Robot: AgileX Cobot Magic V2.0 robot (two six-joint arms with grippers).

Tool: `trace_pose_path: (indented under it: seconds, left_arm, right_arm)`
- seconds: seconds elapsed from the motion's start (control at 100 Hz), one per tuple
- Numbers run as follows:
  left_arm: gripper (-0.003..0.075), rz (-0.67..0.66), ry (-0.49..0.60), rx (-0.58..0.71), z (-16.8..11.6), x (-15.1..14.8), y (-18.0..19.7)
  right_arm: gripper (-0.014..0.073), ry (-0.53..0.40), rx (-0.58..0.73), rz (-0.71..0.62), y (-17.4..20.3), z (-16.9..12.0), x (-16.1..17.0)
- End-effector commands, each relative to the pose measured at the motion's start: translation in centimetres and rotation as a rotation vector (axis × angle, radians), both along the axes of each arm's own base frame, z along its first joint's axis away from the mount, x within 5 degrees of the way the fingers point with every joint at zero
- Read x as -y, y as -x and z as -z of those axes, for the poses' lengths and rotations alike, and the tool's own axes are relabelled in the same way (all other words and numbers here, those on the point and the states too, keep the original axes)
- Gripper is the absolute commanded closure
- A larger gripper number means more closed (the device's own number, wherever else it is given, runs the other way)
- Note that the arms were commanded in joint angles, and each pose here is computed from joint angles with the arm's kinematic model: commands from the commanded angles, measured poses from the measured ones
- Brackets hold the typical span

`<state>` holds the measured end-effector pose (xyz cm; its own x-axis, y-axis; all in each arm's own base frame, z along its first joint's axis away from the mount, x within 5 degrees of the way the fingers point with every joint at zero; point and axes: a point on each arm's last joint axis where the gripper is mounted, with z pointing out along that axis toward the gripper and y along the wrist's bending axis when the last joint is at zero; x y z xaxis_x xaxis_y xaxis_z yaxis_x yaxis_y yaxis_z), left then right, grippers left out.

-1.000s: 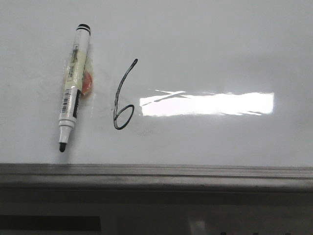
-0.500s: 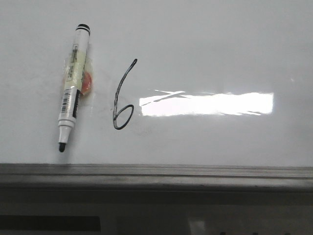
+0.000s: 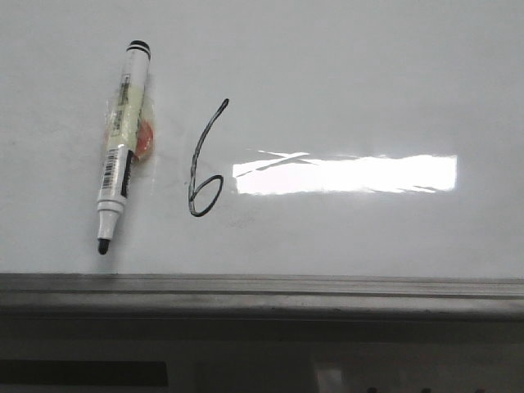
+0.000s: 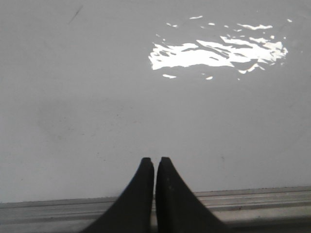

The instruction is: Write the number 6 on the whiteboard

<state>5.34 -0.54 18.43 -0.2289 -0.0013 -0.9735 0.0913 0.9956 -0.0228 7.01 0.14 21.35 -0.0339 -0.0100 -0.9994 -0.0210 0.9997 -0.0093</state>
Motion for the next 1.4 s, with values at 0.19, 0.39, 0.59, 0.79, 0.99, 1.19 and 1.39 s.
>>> trace_pose_path:
  seconds: [0.19,0.39,0.59,0.79,0.99,1.19,1.39]
  left_arm:
    - [0.0741,-0.003,0.008,0.075,0.0,0.0,0.0]
    - [0.0741,-0.003,0.008,0.075,0.0,0.0,0.0]
    - [0.0741,-0.003,0.008,0.075,0.0,0.0,0.0]
    - [0.0741,-0.003,0.008,0.075,0.0,0.0,0.0]
    - [0.0741,-0.003,0.008,0.075,0.0,0.0,0.0]
    - [0.0741,-0.003,0.008,0.075,0.0,0.0,0.0]
    - [0.0741,-0.003,0.008,0.075,0.0,0.0,0.0]
  right_arm:
    - [0.0659,0.073,-0.015,0.053,0.6,1.6,0.4]
    - [0.0659,0.096,-0.007,0.065,1.5,1.9,0.4]
    - [0.0659,0.094,-0.122,0.069,1.6,2.9,0.5]
    - [0.0659,0.093,-0.195,0.071,1.7,3.6,0.6]
    - [0.0659,0.093,-0.190,0.071,1.7,3.5,0.6]
    - [0.0659,0.093,-0.190,0.071,1.7,3.5,0.6]
    - [0.0659,0.093,-0.190,0.071,1.7,3.5,0.6]
